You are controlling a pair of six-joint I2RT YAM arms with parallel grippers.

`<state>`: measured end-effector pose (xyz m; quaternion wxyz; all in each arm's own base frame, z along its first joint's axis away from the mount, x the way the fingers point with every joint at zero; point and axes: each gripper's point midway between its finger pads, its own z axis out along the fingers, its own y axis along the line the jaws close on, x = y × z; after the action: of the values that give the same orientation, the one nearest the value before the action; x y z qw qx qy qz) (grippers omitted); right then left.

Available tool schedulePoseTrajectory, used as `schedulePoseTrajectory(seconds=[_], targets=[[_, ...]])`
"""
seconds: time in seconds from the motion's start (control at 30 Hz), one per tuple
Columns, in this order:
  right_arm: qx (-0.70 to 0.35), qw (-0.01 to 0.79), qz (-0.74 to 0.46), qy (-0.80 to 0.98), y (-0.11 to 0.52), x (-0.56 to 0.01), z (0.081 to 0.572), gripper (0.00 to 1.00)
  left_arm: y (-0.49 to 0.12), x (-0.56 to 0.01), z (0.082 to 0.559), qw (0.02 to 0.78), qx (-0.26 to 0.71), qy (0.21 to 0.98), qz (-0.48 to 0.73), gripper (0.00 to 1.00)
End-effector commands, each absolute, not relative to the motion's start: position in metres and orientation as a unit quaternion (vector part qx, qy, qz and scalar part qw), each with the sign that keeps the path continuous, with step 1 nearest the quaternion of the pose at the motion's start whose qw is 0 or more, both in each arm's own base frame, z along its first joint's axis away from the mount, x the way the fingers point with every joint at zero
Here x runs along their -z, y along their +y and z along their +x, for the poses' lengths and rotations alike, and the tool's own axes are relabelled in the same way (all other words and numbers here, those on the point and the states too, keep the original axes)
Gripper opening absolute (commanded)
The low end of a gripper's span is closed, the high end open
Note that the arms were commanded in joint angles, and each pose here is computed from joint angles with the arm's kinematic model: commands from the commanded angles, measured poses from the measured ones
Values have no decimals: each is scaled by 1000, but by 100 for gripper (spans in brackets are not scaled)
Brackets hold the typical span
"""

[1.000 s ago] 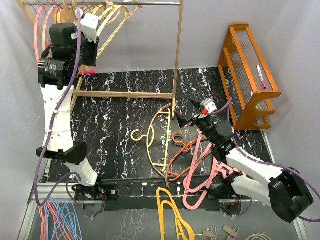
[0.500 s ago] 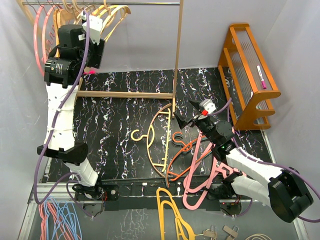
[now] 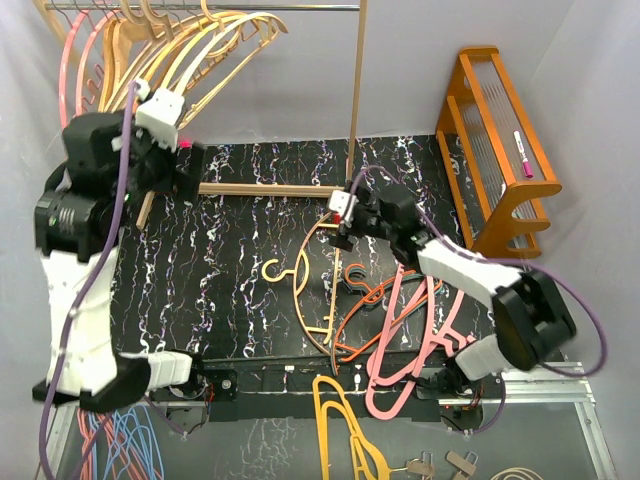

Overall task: Organize the hangers
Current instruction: Pick up the hanger at the center of the board.

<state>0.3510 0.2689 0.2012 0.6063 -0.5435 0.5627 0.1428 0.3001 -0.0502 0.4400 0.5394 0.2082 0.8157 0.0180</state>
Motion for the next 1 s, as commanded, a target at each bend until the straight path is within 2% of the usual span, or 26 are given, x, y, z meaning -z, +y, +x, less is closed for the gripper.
schedulePoseTrajectory(seconds=[0.0,0.23,0.47,0.53,0.7,0.8,0.97], targets=[[-208,520,-659,502,305,-162,347,99,-71,-411,258,509,61,823,245,97],[-293,402,-699,513,340,-94,367,96,-79,-401,219,503,113,817,258,97],[-290,379,-707,522,358,-58,391,97,-73,-379,209,487,109,828,254,97],[-293,367,-706,530,358,-50,393,94,-74,-373,209,480,112,832,255,97],[-301,339,-704,546,352,-30,383,80,-82,-355,203,454,136,837,274,97],[-307,316,-704,557,346,-19,372,61,-88,-339,195,425,159,842,292,97],[-327,291,-692,573,342,-14,358,30,-82,-319,198,401,143,855,296,97]])
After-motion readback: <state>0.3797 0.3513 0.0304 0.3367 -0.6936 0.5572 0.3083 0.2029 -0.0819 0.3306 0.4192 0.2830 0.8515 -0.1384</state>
